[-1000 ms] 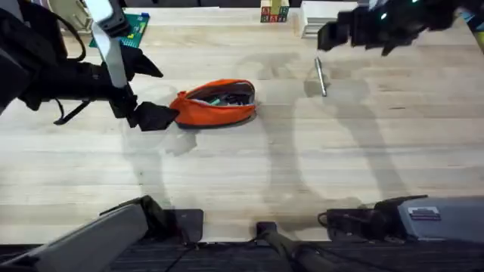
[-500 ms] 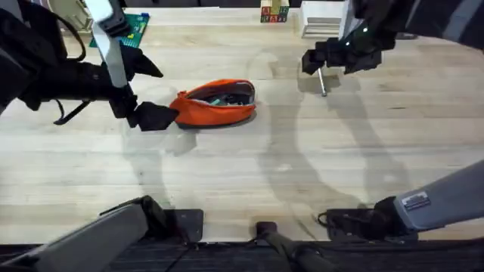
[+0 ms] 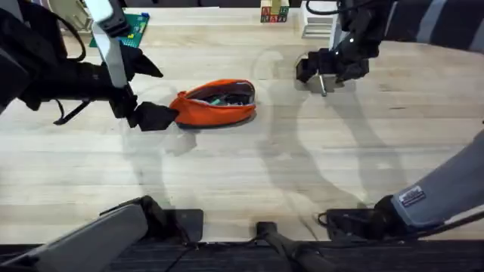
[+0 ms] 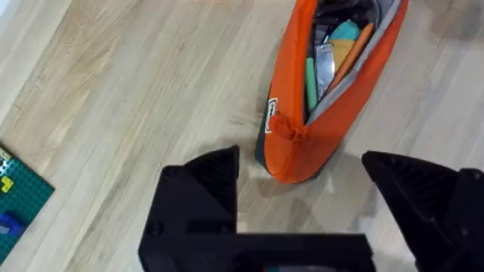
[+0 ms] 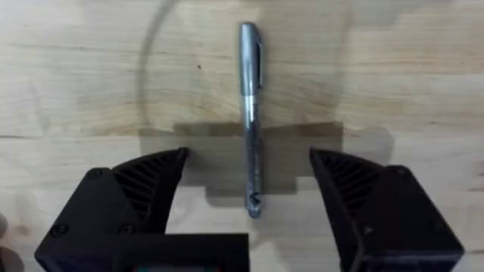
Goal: Unzip the bag, pick up the pens from the table one at a time and place them inside, then zip the bag closed.
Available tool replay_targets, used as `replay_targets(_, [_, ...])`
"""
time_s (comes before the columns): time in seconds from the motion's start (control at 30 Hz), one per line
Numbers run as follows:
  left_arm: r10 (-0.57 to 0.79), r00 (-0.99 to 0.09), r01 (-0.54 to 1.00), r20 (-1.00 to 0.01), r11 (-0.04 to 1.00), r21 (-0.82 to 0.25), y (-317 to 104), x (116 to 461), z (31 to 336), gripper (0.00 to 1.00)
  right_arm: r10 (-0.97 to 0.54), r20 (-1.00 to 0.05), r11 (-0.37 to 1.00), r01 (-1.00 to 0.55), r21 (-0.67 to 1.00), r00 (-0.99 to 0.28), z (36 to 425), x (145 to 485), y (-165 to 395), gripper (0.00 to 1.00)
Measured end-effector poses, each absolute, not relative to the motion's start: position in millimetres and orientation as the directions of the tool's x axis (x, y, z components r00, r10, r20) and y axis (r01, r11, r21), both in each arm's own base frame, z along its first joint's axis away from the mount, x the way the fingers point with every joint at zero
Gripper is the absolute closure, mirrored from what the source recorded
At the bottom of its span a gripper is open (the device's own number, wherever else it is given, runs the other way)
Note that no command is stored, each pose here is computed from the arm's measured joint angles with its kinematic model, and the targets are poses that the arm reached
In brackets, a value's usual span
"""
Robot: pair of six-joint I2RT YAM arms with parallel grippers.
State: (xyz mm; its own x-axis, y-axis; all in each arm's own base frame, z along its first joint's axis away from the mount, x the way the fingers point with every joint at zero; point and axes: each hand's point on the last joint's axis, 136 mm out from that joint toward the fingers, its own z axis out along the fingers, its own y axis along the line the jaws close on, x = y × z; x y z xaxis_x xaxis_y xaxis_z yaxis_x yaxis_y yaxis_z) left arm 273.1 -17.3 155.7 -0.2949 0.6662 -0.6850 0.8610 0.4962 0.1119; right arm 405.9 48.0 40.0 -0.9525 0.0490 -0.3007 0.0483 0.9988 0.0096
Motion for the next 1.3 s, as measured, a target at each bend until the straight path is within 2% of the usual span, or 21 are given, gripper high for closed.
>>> replay_targets(0.1, [0.666, -0.295, 0.861, -0.685, 0.496, 0.112, -17.3, 273.1, 155.7, 0.007, 0.053, -0.303, 0.999, 0.052, 0.013, -0.952, 39.9, 406.2, 48.2, 0.035])
replay_targets(0.13, [0.666, -0.294, 0.861, -0.685, 0.496, 0.113, -17.2, 273.2, 155.8, 0.007, 0.057, -0.303, 0.998, 0.057, 0.006, -0.951, 39.1, 406.0, 46.0, 0.140])
replay_targets(0.27, [0.666, -0.295, 0.861, -0.685, 0.496, 0.112, -17.2, 273.2, 155.7, 0.008, 0.061, -0.310, 0.998, 0.064, 0.004, -0.949, 39.3, 407.5, 44.3, 0.709])
replay_targets(0.33, [0.667, -0.295, 0.861, -0.685, 0.496, 0.113, -17.2, 273.2, 155.7, 0.008, 0.064, -0.312, 0.998, 0.066, 0.003, -0.948, 39.5, 408.1, 43.9, 0.914])
replay_targets(0.37, [0.666, -0.295, 0.861, -0.685, 0.496, 0.112, -17.2, 273.2, 155.7, 0.008, 0.066, -0.317, 0.998, 0.069, 0.004, -0.946, 40.2, 409.2, 43.6, 0.947])
replay_targets(0.8, [0.667, -0.295, 0.861, -0.685, 0.496, 0.113, -17.2, 273.2, 155.7, 0.008, 0.059, -0.313, 0.998, 0.053, 0.027, -0.948, 49.7, 396.6, 47.6, 0.969])
replay_targets(1.03, [0.666, -0.294, 0.861, -0.685, 0.496, 0.113, -17.2, 273.2, 155.7, 0.008, -0.027, -0.474, 0.998, -0.048, 0.032, -0.880, 115.5, 400.9, 61.1, 0.969])
replay_targets(1.3, [0.666, -0.294, 0.861, -0.685, 0.496, 0.113, -17.2, 273.3, 155.8, 0.008, -0.301, -0.648, 0.937, -0.342, -0.066, -0.700, 192.1, 384.5, 119.5, 0.967])
